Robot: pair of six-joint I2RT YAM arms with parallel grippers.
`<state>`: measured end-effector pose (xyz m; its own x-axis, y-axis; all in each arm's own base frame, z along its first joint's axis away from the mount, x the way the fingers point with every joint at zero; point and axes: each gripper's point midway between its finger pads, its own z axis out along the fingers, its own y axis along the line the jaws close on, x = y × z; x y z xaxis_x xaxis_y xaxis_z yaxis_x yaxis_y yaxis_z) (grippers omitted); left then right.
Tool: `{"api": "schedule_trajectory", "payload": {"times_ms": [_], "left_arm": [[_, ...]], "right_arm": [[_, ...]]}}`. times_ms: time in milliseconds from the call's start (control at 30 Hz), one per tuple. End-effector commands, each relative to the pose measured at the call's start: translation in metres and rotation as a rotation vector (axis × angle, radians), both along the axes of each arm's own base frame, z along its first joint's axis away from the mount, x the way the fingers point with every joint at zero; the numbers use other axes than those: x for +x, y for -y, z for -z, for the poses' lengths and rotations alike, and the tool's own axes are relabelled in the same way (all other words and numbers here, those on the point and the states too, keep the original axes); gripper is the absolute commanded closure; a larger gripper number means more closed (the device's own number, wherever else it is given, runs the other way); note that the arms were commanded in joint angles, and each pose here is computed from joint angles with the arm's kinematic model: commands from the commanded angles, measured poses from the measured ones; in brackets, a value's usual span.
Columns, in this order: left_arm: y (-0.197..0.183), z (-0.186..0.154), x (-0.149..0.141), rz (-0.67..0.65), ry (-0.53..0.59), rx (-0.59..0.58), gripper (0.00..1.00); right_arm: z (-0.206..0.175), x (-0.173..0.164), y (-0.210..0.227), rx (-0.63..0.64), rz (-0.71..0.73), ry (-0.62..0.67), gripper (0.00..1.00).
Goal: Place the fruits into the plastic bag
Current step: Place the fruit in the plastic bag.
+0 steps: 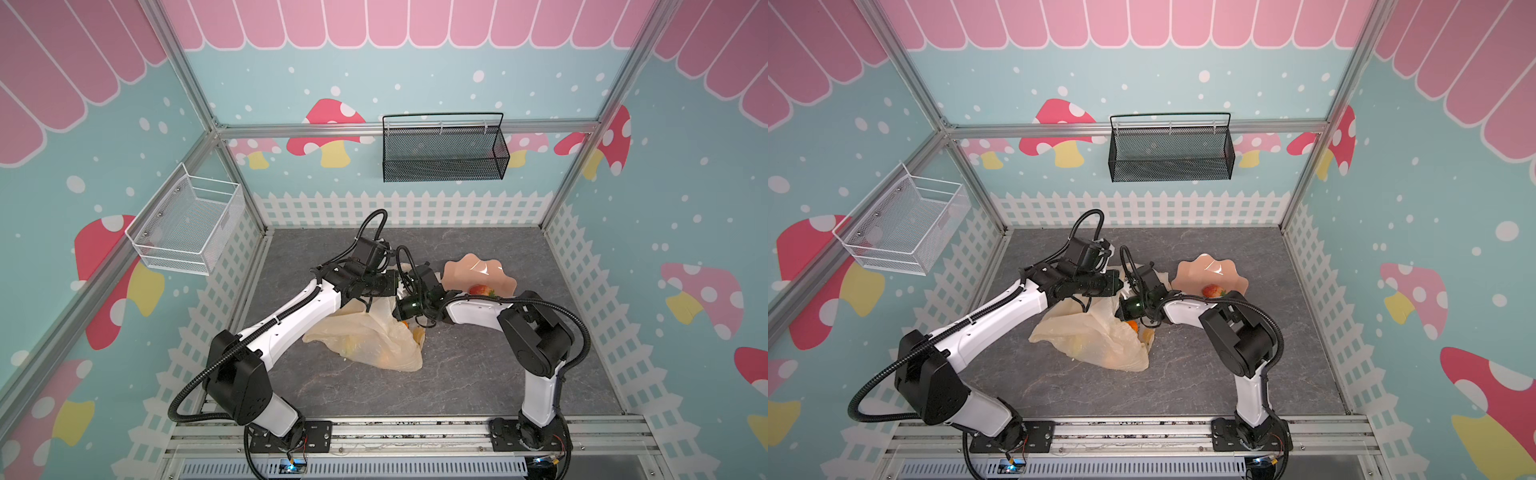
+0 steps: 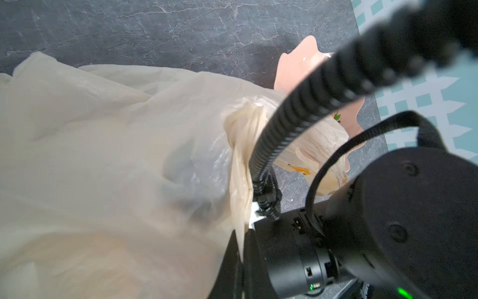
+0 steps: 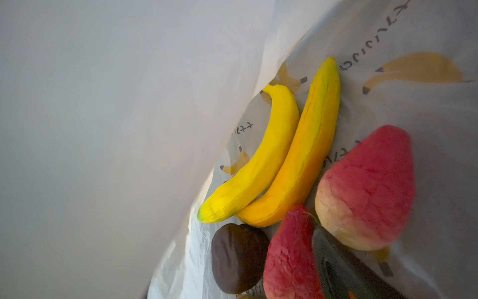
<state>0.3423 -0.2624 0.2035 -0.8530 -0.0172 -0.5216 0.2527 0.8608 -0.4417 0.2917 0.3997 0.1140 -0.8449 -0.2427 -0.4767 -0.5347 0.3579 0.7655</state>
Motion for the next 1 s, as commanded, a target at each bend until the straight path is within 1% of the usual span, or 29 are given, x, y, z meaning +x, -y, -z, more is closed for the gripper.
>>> {"api": "schedule_trajectory", "payload": {"times_ms": [0,100,167,400,733,833,967], "left_arm": [[-0.003,0.000,-0.001,-0.004,0.006,0.012,1.00],[-0.007,0.002,0.000,-0.017,0.000,0.023,1.00],[-0.009,0.003,0.000,-0.024,-0.001,0.030,1.00],[-0.016,0.007,0.001,-0.047,-0.011,0.053,1.00],[-0.024,0.011,0.005,-0.076,-0.028,0.089,1.00],[-0.024,0.011,0.005,-0.075,-0.029,0.090,1.00],[-0.022,0.013,0.005,-0.067,-0.036,0.084,1.00]], "right_arm": [[-0.017,-0.007,0.005,0.013,-0.016,0.016,0.05],[-0.015,-0.008,0.012,-0.006,-0.003,0.018,0.00],[-0.017,-0.010,0.016,-0.009,0.004,0.029,0.03],[-0.024,-0.014,0.029,-0.011,0.020,0.035,0.03],[-0.018,-0.016,0.048,-0.070,0.062,0.029,0.03],[-0.022,-0.015,0.057,-0.093,0.097,0.054,0.03],[-0.030,-0.017,0.067,-0.093,0.113,0.086,0.03]]}}
